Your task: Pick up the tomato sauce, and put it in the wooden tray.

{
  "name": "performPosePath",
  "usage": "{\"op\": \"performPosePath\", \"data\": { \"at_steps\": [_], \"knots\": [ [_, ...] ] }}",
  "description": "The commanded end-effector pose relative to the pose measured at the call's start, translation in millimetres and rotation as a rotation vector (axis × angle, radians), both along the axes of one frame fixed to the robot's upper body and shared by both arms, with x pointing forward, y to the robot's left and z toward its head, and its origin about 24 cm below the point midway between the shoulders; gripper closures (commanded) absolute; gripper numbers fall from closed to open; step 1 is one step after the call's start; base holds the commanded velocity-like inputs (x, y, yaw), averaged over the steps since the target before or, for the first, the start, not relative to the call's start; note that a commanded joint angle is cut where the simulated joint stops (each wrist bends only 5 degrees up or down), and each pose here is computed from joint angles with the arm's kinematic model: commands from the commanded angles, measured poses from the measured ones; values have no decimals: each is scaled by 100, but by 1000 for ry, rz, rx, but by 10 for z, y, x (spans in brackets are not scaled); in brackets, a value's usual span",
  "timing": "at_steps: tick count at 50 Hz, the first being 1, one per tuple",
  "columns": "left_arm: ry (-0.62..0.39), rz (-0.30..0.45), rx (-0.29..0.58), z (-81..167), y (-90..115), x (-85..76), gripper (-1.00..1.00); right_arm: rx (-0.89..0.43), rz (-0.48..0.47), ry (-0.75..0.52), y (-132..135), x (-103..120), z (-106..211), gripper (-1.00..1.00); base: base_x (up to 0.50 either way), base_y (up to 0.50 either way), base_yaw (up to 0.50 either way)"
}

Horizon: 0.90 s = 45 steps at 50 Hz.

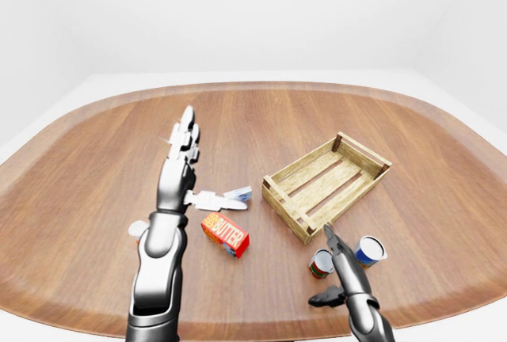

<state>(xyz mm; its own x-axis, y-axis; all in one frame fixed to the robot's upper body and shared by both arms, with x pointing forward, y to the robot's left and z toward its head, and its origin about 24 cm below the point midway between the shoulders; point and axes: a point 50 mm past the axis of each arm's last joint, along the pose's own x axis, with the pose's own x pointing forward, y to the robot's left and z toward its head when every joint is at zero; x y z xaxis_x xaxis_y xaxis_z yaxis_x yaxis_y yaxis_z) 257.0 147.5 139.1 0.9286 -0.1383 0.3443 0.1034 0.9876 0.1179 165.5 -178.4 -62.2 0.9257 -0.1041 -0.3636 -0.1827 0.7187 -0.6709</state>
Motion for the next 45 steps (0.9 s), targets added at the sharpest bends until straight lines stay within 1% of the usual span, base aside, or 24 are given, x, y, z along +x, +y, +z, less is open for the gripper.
{"op": "performPosePath", "data": {
  "at_steps": [1, 2, 3, 4, 5, 24, 28, 37, 43, 45],
  "knots": [
    [1, -2, 0, -2, -6, -3, -100, 7, -3, 7, -4, 0, -12, -18, 0, 0, 0],
    [0, -2, 1, -1, -7, -3, -100, 8, -3, 8, -4, 1, -13, 25, 0, 0, 0],
    [-1, -2, 1, 1, -7, -4, -100, 10, -2, 8, -3, -2, -9, 36, 0, 0, 0],
    [-1, -2, 1, 2, -7, -5, -100, 11, -1, 8, -2, -5, -8, 65, 0, 0, 0],
    [2, -2, 1, -5, -8, -3, -100, 11, -2, 12, -1, -9, -17, 100, 0, 0, 0],
    [4, -4, 0, -10, -10, -6, -100, 29, 8, 2, 23, -22, 29, 100, 0, 0, 0],
    [6, -5, 0, -16, -15, -2, -100, 41, 16, -14, 35, -9, 82, 100, 0, 0, 0],
    [9, -6, 1, -21, -20, 2, -100, 102, 72, -104, 94, -36, 432, 100, 0, 0, 0],
    [9, -5, 1, -21, -18, 3, -100, 113, 110, -148, 114, -60, 622, 100, 0, 0, 0],
    [7, -5, 2, -17, -16, 0, -100, 118, 130, -181, 113, -48, 743, 100, 0, 0, 0]
  ]
}}
